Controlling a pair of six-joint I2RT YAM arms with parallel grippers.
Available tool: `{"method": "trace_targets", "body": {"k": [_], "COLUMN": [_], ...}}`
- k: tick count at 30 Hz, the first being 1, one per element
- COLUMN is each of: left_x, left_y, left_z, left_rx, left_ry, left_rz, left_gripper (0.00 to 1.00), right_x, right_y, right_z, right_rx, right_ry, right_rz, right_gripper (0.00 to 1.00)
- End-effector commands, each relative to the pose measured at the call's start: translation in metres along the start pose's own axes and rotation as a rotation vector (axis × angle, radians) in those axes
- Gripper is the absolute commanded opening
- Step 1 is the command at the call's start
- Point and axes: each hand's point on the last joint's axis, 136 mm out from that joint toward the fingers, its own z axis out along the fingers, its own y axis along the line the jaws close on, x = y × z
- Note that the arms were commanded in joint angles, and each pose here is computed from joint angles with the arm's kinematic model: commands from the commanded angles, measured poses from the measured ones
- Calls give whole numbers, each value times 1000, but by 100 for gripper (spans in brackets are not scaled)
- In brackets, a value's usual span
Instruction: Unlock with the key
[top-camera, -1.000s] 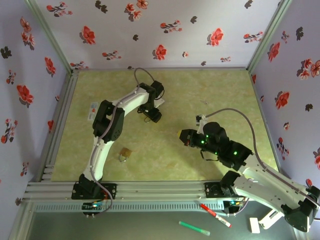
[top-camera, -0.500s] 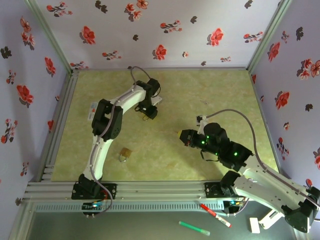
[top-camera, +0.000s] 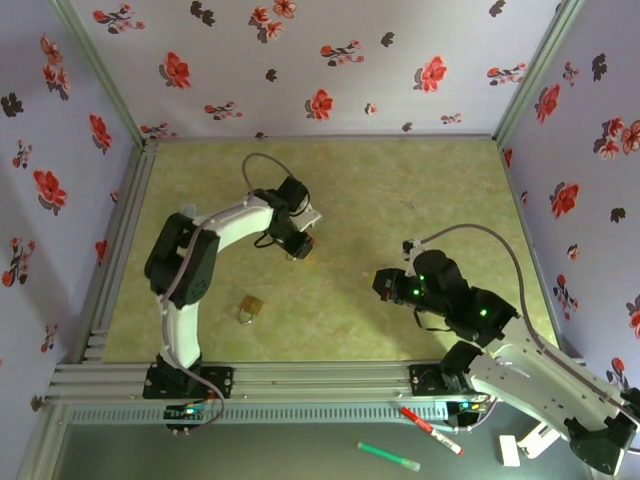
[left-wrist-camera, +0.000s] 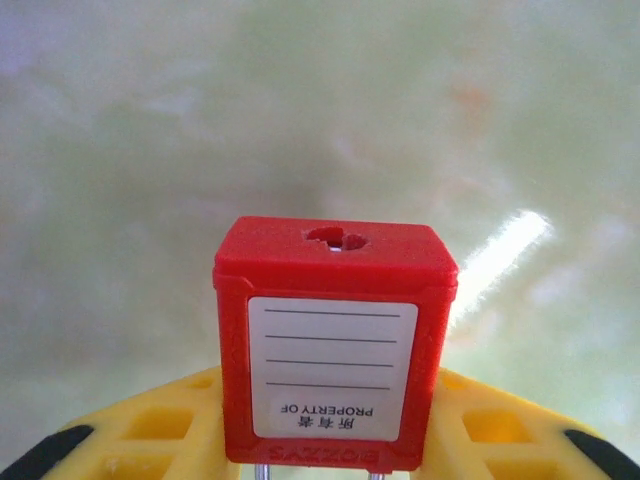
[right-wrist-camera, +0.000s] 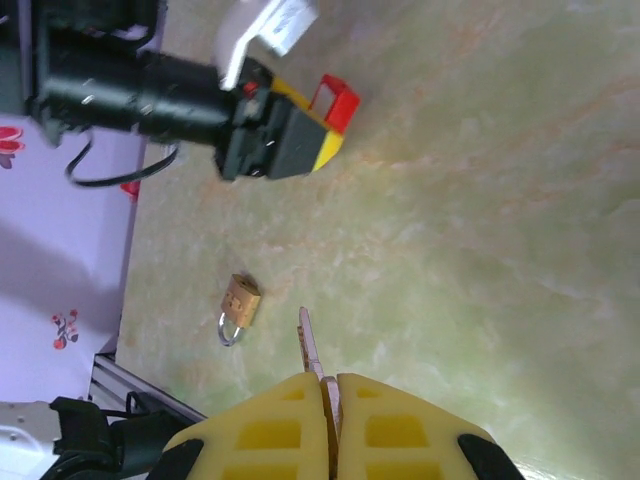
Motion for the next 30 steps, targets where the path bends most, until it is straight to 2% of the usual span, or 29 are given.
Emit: {"method": "trace_targets", "body": {"k": [1, 7, 10, 19, 30], "left_x": [-34, -17, -9, 7, 15], "left_y": [-34, -94, -110, -145, -168], "left_z": [-51, -100, -117, -136, -133], "left_rx": [17, 39, 44, 58, 61], "left_ry": [-250, -508, -575, -611, -576], "left_rz": [188, 535, 609, 782, 878], "left_gripper": [28, 28, 28, 27, 25], "right_x": [-6, -2, 2, 10, 12], "right_y": [6, 28, 36, 61, 68], "right_z": [-16, -26, -23, -7, -1], "right_rx": [-3, -67, -90, -203, -238], "right_ry": [-11, 68, 112, 196, 203], "right_rz": [-52, -138, -164, -194, -209], "right_gripper": [0, 0, 0, 0, 0]}}
